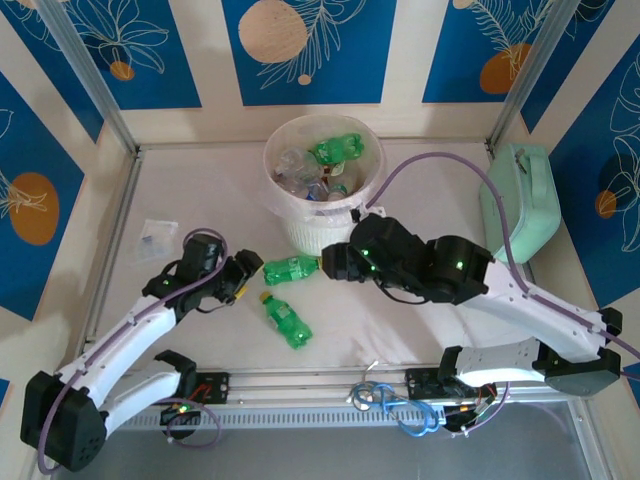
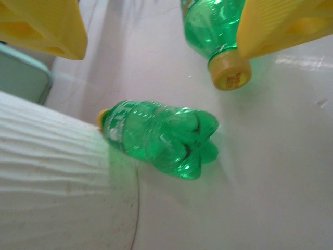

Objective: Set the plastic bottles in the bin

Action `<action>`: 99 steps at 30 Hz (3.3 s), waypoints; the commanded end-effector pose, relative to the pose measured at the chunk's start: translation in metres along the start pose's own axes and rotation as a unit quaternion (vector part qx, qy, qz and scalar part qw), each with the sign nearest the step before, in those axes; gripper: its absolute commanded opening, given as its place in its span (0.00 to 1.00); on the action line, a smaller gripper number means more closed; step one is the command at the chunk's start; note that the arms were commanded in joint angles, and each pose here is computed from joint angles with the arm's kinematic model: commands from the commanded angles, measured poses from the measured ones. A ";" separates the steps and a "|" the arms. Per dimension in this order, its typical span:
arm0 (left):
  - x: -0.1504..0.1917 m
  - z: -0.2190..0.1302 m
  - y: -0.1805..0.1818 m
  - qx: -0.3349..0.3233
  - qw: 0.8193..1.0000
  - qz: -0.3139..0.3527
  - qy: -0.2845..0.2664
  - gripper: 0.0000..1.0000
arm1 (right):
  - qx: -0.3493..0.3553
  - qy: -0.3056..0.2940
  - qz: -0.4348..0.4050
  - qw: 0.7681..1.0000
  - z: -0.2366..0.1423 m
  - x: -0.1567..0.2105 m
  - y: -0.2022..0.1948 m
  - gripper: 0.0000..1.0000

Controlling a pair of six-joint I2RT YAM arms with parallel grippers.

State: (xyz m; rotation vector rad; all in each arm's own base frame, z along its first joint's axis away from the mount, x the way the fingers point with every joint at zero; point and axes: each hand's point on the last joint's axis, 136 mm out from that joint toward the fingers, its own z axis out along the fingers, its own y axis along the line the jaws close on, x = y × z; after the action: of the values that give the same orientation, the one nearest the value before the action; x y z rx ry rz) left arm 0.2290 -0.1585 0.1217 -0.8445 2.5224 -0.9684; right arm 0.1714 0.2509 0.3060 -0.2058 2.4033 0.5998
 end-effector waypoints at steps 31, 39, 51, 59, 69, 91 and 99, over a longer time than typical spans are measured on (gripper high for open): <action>0.034 0.059 0.042 -0.149 0.987 0.050 0.019 0.67 | -0.008 0.026 0.029 0.999 0.010 0.026 -0.004 0.69; 0.031 0.067 0.047 -0.166 0.985 0.051 0.014 0.59 | -0.009 0.032 0.030 0.999 0.010 0.028 -0.003 0.69; 0.029 0.068 0.056 -0.180 0.982 0.050 0.007 0.43 | -0.010 0.032 0.027 0.999 0.010 0.026 -0.001 0.68; 0.027 0.061 0.047 -0.162 0.985 0.053 0.002 0.34 | -0.010 0.034 0.025 0.999 0.011 0.027 0.001 0.68; 0.019 0.026 0.007 -0.102 0.989 0.106 -0.012 0.25 | -0.027 0.036 0.014 0.999 0.009 0.027 0.006 0.68; 0.075 -0.125 -0.231 0.321 0.860 0.392 0.067 0.30 | -0.317 0.120 -0.004 0.941 -0.009 0.002 0.083 0.95; 0.079 -0.115 -0.252 0.348 0.844 0.397 0.097 0.29 | -0.328 0.116 -0.005 0.937 -0.007 -0.007 0.090 0.88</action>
State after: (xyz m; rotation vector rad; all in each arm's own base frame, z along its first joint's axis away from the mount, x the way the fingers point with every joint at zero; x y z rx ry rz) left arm 0.2215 -0.2948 0.3414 0.4087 2.1460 -1.4302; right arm 0.1511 0.3199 0.3285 -0.5278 2.4017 1.3573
